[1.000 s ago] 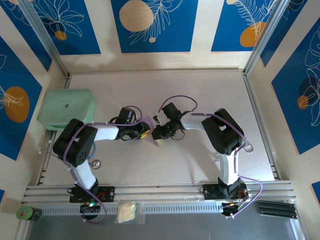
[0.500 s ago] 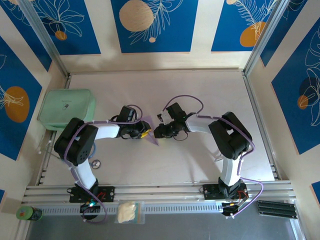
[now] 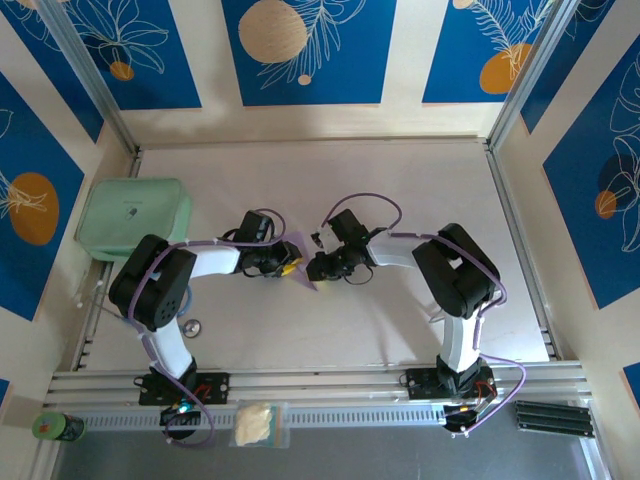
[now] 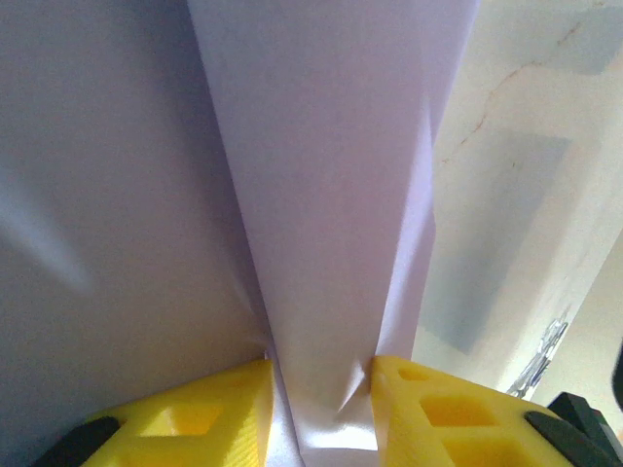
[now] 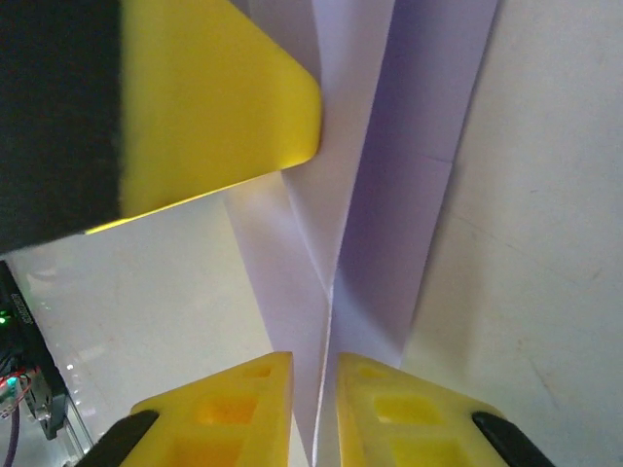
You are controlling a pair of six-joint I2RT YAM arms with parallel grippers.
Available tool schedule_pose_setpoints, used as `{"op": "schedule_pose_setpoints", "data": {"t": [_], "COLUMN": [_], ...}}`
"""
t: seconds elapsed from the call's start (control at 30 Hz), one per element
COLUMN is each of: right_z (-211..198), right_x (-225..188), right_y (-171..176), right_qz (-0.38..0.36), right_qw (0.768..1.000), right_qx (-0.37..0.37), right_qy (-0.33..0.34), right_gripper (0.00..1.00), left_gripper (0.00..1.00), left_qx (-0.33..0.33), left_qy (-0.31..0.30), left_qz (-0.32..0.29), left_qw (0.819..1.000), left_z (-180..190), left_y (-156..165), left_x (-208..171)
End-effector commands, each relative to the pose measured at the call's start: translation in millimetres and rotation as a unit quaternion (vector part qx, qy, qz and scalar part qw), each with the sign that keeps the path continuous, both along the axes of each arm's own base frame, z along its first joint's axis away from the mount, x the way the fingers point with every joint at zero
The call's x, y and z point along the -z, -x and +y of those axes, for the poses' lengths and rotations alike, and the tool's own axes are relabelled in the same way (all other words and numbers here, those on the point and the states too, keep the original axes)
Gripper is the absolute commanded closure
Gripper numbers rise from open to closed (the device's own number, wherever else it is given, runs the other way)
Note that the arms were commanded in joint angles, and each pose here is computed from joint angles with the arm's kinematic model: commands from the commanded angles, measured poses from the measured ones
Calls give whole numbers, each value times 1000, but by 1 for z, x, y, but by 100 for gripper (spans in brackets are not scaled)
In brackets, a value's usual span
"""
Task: Fold a paper plane with a square sheet of paper (pick it up from the middle)
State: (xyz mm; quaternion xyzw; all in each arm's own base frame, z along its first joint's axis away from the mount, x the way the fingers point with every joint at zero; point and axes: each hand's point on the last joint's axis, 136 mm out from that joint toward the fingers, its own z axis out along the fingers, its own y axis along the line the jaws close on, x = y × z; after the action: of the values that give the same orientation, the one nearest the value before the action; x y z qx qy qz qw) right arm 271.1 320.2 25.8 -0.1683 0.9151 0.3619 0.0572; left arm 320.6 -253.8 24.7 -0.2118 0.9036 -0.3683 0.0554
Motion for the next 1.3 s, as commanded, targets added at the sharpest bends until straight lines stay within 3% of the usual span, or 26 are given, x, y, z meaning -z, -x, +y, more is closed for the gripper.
{"op": "schedule_pose_setpoints", "data": {"t": [0.0,0.5,0.93,1.27], "right_z": [0,-3,-5,-8], "right_x": [5,11,17,19], "right_y": [1,2,5,2], "right_qz": [5,23,56,71], "right_qw": [1000,1000,998,997], "right_qx": [-8,-6,-3,6], "right_qy": [8,0,-18,-30], "right_gripper": [82,91,95,96], "left_gripper": [66,66,61,78], "left_qx": [-14,-12,1,37], "left_qy": [-82,-65,3,51], "left_qz": [82,66,-67,-125], "left_qw": [993,996,998,990], "left_z": [28,22,13,5], "left_y": [32,25,-14,-12], "left_x": [50,37,-40,-40]}}
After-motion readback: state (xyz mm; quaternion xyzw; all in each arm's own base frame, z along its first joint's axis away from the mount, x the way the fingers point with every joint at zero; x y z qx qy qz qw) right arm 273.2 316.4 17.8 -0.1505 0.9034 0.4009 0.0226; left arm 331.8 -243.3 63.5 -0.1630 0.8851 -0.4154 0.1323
